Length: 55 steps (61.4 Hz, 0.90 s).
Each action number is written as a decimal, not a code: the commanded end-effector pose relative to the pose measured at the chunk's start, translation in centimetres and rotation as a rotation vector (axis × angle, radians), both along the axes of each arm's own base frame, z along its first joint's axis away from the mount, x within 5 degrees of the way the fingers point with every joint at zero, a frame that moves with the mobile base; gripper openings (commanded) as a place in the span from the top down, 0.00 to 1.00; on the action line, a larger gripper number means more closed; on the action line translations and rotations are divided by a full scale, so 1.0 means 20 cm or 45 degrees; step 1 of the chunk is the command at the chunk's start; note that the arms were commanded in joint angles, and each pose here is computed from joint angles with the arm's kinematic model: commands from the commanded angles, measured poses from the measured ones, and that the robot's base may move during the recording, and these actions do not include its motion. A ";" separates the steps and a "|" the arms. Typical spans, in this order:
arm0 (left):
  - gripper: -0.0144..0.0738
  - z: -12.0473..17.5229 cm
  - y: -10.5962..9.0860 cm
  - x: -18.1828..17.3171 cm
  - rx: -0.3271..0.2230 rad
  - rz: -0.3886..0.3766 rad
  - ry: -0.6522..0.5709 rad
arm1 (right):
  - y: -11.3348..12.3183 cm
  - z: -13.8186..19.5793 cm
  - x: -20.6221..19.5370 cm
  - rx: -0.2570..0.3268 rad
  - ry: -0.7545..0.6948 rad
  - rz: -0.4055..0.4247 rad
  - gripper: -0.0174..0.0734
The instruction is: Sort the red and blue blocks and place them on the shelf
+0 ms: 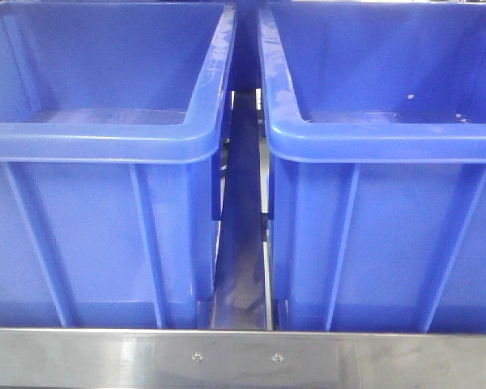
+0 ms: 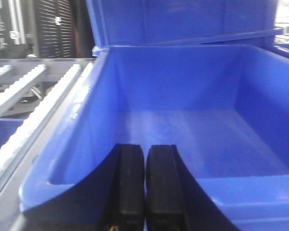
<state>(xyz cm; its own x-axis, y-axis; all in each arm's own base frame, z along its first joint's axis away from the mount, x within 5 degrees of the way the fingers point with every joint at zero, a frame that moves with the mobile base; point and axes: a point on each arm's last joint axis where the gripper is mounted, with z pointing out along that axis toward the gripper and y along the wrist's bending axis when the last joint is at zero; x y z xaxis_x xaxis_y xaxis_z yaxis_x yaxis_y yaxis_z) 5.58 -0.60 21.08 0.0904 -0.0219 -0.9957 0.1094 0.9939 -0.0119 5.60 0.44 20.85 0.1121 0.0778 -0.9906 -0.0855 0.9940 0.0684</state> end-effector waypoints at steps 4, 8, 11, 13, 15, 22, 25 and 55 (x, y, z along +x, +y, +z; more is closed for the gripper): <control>0.70 0.00 0.00 -0.01 -0.024 0.002 -0.093 | 0.00 0.08 -0.02 0.013 -0.166 -0.003 0.75; 0.70 0.00 0.00 -0.01 -0.024 0.002 -0.093 | 0.00 0.08 -0.02 0.013 -0.166 -0.003 0.75; 0.70 0.00 0.00 -0.01 -0.024 0.002 -0.093 | 0.00 0.08 -0.02 0.013 -0.166 -0.003 0.75; 0.70 0.00 0.00 -0.01 -0.024 0.002 -0.093 | 0.00 0.08 -0.02 0.013 -0.166 -0.003 0.75; 0.70 0.00 0.00 -0.01 -0.024 0.002 -0.093 | 0.00 0.08 -0.02 0.013 -0.166 -0.003 0.75; 0.70 0.00 0.00 -0.01 -0.024 0.002 -0.093 | 0.00 0.08 -0.02 0.013 -0.166 -0.003 0.75; 0.70 0.00 0.00 -0.01 -0.024 0.002 -0.093 | 0.00 0.08 -0.02 0.013 -0.166 -0.003 0.75; 0.70 0.00 0.00 -0.01 -0.024 0.002 -0.093 | 0.00 0.08 -0.02 0.013 -0.166 -0.003 0.75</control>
